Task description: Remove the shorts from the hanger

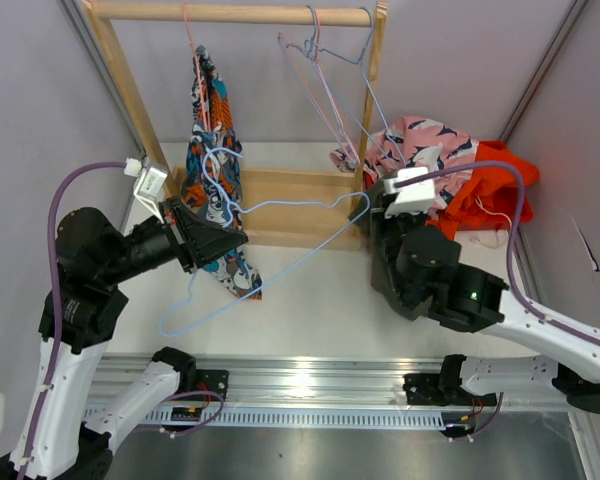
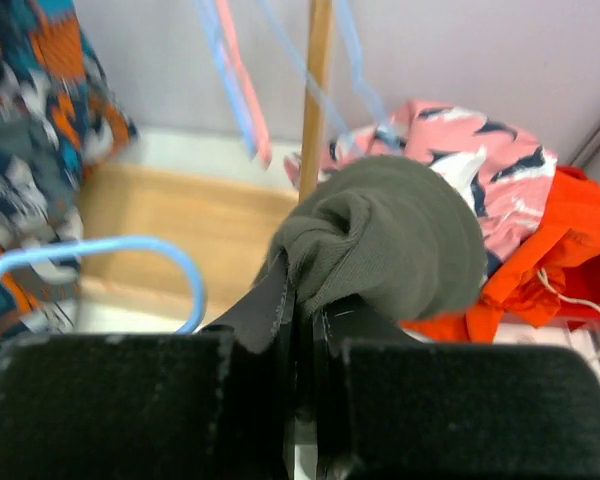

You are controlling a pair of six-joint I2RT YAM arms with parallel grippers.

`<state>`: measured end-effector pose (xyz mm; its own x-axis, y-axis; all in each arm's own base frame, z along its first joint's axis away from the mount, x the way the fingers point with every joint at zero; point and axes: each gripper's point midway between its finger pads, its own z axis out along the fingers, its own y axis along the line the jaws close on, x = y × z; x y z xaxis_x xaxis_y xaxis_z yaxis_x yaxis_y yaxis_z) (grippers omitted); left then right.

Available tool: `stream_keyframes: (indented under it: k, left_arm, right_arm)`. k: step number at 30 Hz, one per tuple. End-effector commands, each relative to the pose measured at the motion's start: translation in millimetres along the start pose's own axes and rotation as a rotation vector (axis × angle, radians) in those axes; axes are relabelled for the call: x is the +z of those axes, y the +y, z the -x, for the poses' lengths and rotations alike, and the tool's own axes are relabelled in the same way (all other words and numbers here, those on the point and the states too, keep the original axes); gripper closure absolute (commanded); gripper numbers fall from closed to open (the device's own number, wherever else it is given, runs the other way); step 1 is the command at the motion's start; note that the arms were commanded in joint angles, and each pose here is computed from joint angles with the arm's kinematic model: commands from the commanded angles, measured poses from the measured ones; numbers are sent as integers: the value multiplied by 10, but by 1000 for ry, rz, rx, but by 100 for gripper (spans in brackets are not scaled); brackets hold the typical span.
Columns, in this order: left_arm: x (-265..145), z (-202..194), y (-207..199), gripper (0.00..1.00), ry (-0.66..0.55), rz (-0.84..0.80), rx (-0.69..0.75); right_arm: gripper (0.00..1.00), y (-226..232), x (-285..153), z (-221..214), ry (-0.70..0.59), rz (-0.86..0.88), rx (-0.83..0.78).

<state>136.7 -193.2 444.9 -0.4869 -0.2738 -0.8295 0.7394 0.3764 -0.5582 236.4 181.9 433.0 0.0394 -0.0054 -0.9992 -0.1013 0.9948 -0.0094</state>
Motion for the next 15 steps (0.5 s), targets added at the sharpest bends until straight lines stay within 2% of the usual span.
stream_keyframes:
  k: [1, 4, 5, 10, 11, 12, 14, 15]
  left_arm:
    - [-70, -98, 43, 100, 26, 37, 21]
    - [-167, -161, 342, 100, 8, 196, 82]
    - [-178, -192, 408, 100, 11, 223, 83]
    - [-258, -307, 605, 100, 15, 308, 104]
    - [-276, -301, 624, 100, 10, 322, 114]
    - [-293, -293, 651, 100, 5, 340, 123]
    - [-337, -274, 752, 100, -4, 398, 146]
    - [-348, -269, 788, 100, -7, 417, 150]
  right_arm:
    - [100, 23, 8, 3, -6, 11, 33]
    - [100, -325, 78, 327, -70, -91, 65]
    - [100, -309, 85, 342, -75, -83, 47]
    - [100, -932, 392, 996, -204, -224, 23]
    - [100, -937, 451, 1090, -225, -193, 19]
    - [100, -1157, 509, 1305, -263, -249, 30]
    - [100, -1267, 580, 1497, -303, -259, 29]
    - [100, -1411, 559, 1743, -362, -276, 43]
